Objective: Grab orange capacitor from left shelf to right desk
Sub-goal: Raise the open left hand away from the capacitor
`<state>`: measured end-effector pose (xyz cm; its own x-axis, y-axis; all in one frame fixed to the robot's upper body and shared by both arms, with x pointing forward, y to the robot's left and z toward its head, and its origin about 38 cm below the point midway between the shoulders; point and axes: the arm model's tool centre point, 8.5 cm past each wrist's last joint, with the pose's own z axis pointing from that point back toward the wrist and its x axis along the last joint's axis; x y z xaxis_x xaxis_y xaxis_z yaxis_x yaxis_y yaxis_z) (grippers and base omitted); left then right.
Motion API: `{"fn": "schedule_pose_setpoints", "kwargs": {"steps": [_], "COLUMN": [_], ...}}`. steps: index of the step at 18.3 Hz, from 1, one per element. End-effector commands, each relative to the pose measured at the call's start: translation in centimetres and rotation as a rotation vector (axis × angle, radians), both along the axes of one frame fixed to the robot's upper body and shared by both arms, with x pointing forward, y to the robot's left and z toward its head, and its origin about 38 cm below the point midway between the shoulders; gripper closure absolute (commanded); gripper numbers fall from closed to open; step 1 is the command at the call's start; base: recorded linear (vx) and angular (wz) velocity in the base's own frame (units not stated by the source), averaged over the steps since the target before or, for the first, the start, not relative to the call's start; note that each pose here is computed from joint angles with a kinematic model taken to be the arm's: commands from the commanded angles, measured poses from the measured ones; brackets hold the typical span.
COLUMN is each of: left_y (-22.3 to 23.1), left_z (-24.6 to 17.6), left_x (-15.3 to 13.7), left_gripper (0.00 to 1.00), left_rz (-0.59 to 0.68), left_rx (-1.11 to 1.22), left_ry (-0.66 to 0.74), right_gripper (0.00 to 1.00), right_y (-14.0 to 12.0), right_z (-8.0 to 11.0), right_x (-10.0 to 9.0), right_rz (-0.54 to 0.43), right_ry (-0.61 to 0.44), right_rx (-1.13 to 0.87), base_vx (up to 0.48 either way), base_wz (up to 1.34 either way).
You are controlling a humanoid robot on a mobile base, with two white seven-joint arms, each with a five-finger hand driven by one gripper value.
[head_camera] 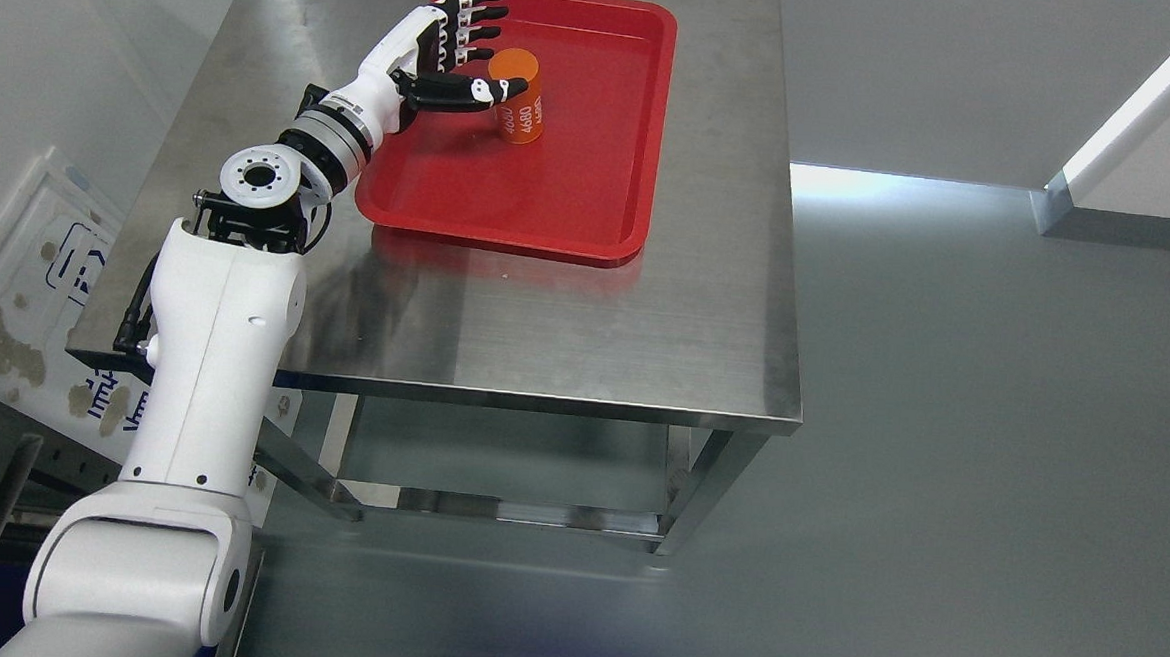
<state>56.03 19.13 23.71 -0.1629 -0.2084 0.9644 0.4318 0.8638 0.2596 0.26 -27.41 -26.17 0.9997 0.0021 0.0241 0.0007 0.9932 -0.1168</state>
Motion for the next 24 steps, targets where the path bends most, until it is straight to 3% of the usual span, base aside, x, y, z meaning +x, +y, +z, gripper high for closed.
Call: {"fn": "schedule_pose_setpoints", "kwargs": {"steps": [1, 4, 8, 13, 18, 24], "left_y": [0.1, 1.6, 7.4, 10.5, 9.6, 9.3], "left_z": [1.3, 5.4, 8.2, 6.5, 0.5, -0.9], "left_x": [-0.1, -0.3, -0.2, 0.6, -1.0, -2.3], "left_gripper": [0.13, 0.09, 0.08, 0.00, 0.00, 0.00], "left_rz": [-0.002, 0.021, 0.156, 0.468, 0.468, 0.403], "left_rx": [-0.031, -0.259, -0.429, -0.590, -0.528, -0.507], "left_ry": [-0.030, -0.112, -0.178, -0.129, -0.043, -0.039], "right_gripper": [0.00, 0.00, 0.00, 0.00, 0.00, 0.00], "right_y": [-1.1, -1.1, -1.1, -1.1, -1.1, -1.1], "right_z": [0.1, 0.1, 0.1, 0.1, 0.1, 0.1], "right_x": [-0.7, -0.7, -0.7, -0.7, -0.7, -0.7], "right_rz": [-0.007, -0.007, -0.007, -0.007, -0.007, -0.008], "right_ry": [0.001, 0.001, 0.001, 0.001, 0.001, 0.003], "right_rx": [-0.017, -0.017, -0.017, -0.017, -0.017, -0.017], "base_vx": [0.000, 0.000, 0.000, 0.000, 0.000, 0.000], "base_wz": [0.00, 0.00, 0.00, 0.00, 0.00, 0.00]}}
